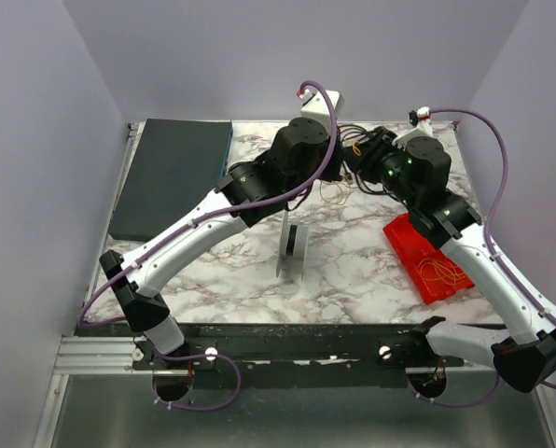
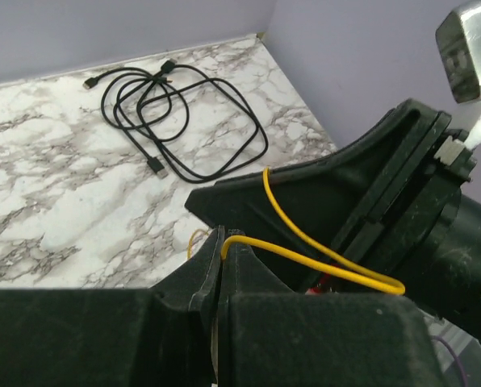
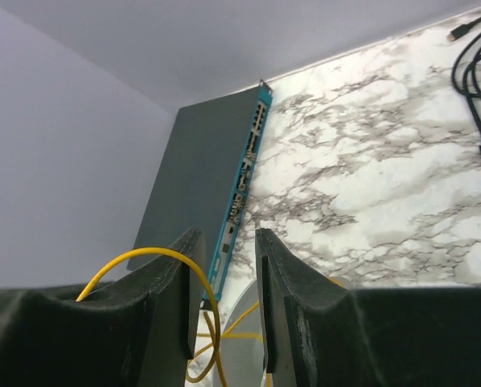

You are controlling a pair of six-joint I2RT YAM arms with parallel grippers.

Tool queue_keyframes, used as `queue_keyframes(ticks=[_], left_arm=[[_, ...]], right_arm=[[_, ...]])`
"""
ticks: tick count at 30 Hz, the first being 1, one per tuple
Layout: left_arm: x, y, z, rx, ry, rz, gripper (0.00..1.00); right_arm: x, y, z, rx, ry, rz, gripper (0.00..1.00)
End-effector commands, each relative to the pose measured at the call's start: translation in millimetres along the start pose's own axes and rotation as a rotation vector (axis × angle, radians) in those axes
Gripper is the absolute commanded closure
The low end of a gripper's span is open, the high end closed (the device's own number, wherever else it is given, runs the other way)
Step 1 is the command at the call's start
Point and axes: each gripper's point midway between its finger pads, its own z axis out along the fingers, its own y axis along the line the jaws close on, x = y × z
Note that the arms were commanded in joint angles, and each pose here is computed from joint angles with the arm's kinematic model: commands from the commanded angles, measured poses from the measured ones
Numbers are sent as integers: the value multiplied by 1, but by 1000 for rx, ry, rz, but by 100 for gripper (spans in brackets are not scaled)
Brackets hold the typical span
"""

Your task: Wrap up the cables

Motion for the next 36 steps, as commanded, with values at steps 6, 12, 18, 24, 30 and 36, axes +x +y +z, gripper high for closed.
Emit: queue_keyframes(ticks=[6, 12, 18, 24, 30, 36], left_arm=[[-16, -5, -28, 52, -45, -34, 100], [-25, -1, -41, 52, -72, -37, 100], [-21, 11, -48, 16, -76, -31, 100], [4, 34, -57, -42, -35, -44, 100], [19, 89, -71, -235, -68, -92, 100], [15, 123, -76, -305, -107, -153, 94]], right_arm=[[-23, -33, 15, 204, -135, 11, 63], [-34, -57, 19, 337, -204, -40, 74], [-50, -64, 9, 408, -244, -72, 95], [-65, -63, -11, 441, -257, -101, 99], [-96, -36, -40, 379, -304, -78, 99], [-114, -19, -58, 340, -323, -67, 99]])
